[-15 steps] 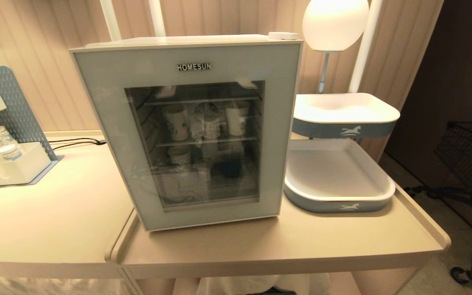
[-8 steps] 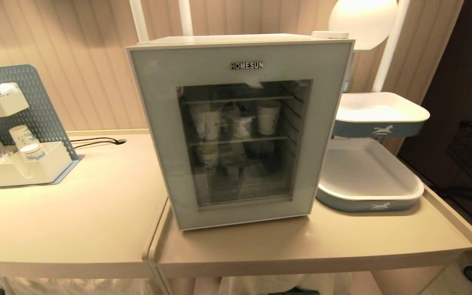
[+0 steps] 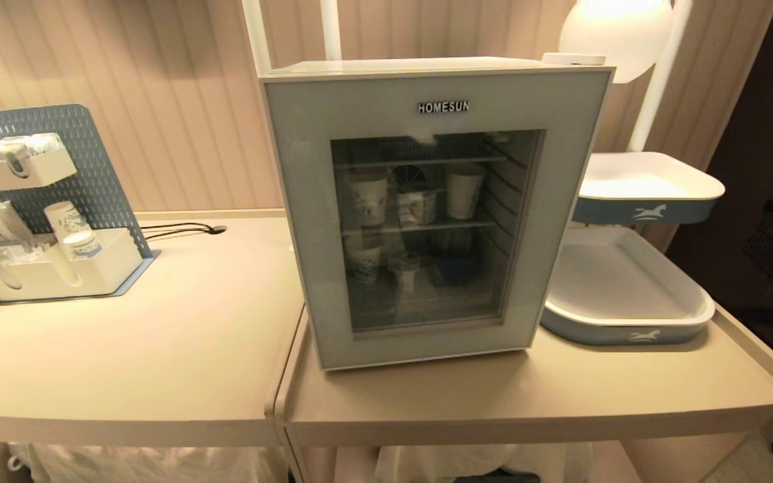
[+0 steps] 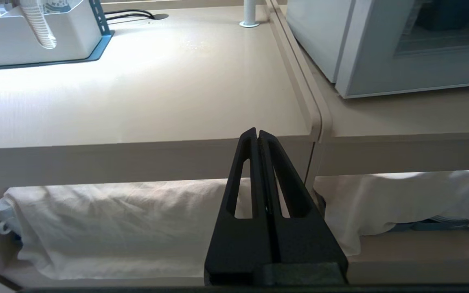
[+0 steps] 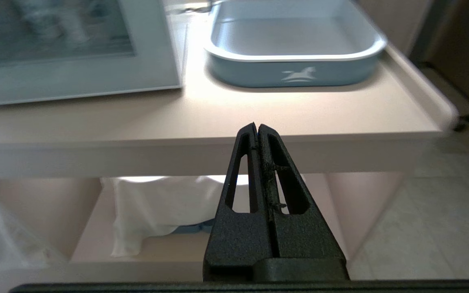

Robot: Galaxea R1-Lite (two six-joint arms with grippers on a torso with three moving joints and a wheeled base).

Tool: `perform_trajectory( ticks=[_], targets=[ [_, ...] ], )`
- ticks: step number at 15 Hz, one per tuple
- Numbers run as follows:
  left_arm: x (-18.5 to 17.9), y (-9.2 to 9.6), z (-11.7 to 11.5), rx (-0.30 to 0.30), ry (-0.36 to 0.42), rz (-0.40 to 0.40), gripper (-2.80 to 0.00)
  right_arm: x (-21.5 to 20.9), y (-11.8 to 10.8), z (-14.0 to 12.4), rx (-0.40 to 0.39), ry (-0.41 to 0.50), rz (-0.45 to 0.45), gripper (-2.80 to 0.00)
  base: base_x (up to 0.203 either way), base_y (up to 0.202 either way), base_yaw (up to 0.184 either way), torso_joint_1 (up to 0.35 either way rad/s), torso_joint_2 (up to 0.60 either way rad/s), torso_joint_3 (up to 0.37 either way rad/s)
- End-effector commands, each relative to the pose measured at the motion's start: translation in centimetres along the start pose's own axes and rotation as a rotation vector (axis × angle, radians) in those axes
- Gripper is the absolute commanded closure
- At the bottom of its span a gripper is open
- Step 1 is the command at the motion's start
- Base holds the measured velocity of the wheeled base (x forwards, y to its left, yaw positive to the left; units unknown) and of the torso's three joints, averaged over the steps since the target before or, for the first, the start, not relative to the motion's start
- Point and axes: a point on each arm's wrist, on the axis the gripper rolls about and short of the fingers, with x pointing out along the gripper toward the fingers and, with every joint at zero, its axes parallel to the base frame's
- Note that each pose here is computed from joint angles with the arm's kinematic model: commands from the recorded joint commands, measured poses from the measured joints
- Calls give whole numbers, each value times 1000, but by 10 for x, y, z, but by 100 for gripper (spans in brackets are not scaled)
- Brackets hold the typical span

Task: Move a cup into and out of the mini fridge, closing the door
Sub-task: Open the freezer door

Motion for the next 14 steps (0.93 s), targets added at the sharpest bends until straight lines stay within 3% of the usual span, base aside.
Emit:
perform_trajectory(
  ticks=[1, 14],
  targets=[
    [0, 0, 0, 1, 2, 1, 0, 0, 0, 0, -1, 2, 1, 0, 0, 0, 0, 0, 0, 0],
    [0, 0, 0, 4, 1, 6, 0, 0, 0, 0, -1, 3, 1, 0, 0, 0, 0, 0, 0, 0]
  ],
)
